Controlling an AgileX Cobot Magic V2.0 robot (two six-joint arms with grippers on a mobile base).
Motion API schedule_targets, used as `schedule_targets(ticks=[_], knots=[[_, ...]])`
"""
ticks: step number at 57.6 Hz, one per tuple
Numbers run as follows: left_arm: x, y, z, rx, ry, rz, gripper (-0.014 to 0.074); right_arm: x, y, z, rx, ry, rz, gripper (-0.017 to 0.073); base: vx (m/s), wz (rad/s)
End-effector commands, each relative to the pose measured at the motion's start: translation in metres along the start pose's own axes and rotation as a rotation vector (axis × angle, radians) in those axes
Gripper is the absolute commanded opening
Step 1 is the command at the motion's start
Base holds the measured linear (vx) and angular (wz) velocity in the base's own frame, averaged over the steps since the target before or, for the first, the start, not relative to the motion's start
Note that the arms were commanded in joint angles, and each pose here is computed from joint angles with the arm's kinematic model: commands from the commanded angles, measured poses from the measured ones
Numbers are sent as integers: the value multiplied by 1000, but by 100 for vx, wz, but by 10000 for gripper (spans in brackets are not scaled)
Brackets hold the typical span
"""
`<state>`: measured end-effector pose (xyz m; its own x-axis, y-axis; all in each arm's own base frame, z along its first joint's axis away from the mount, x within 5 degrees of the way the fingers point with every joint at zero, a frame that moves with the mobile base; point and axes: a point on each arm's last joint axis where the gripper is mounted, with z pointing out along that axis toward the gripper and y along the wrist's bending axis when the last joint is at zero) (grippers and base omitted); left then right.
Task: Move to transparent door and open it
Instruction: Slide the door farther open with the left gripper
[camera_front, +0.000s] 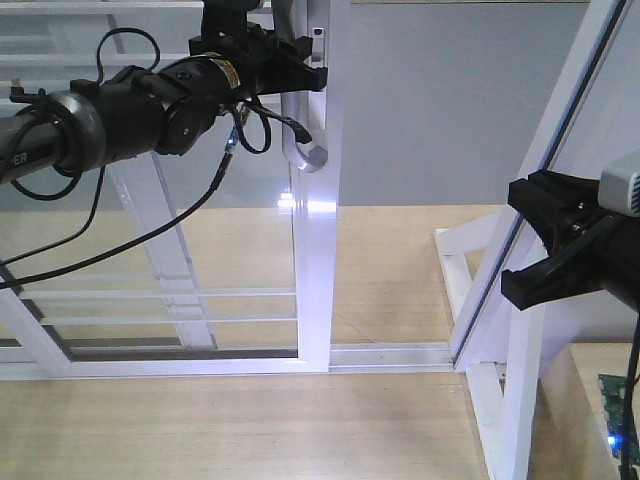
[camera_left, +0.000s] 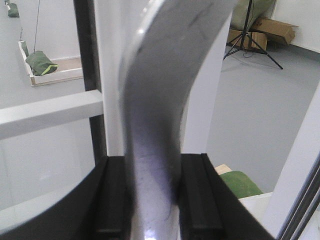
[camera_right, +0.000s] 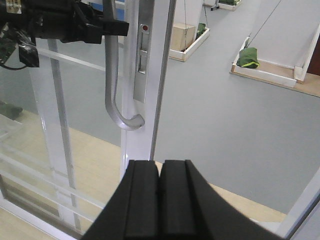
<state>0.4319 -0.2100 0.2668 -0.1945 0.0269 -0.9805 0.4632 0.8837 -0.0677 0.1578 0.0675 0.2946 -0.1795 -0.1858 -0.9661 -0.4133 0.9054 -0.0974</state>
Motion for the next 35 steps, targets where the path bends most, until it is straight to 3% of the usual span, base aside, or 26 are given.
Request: schedule_targets(ticks=[1,35], knots=[[-40,26,-17,-63,-88,-37,-4,-18,-3,-4,22,-121,-14,-3,0,0],[-84,86,-65,-232,-109,-44,4,-18,-3,-4,22,-121,-17,-3,0,0]])
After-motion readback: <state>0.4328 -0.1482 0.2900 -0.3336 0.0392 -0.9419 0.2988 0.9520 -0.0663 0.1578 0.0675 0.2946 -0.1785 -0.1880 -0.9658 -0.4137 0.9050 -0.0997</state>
